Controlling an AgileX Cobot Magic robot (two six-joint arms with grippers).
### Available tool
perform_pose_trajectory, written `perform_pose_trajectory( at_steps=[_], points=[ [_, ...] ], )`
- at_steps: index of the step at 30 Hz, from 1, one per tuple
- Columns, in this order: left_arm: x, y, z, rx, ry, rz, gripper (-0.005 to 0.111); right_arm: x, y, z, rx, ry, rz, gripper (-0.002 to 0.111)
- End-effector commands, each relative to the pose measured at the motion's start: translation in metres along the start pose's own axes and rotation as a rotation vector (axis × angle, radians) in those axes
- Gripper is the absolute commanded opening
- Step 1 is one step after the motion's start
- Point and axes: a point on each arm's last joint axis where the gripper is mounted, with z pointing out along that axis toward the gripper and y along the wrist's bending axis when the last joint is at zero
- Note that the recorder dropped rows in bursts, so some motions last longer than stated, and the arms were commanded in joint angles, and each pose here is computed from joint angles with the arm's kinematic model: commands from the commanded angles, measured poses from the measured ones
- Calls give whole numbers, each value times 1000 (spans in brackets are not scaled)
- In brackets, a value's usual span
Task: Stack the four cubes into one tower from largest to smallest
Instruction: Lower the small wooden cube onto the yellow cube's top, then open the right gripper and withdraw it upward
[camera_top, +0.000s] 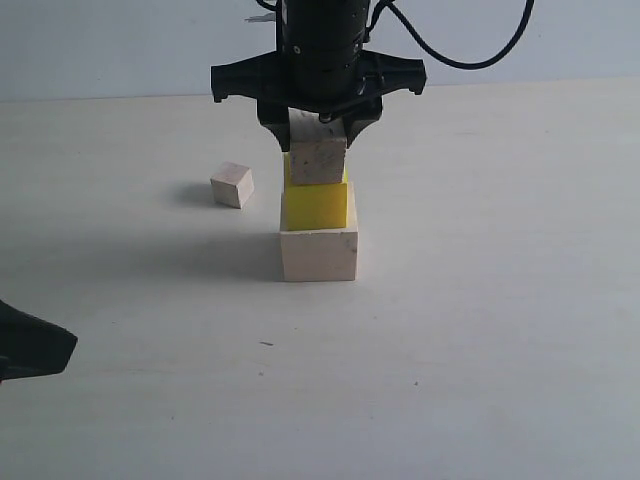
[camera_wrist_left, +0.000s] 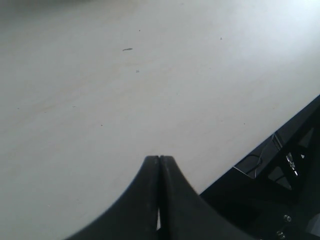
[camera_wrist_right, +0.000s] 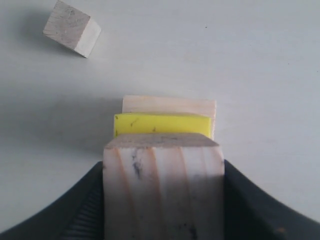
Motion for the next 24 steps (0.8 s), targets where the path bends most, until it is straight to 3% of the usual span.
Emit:
perform_pose_trajectory(
  at_steps=[1,5,8,24],
  points=[
    [0,1,0,-5,-8,5,0,-1,3,1,-16,-13,0,38],
    [0,1,0,-5,-6,5,0,-2,3,1,-22,-14,-5,59],
    [1,1,0,-4,-4,5,0,-2,3,1,-22,-14,-17,67],
    [1,1,0,-4,0,5,0,-1,4,1,-28,-10,-23,68]
  ],
)
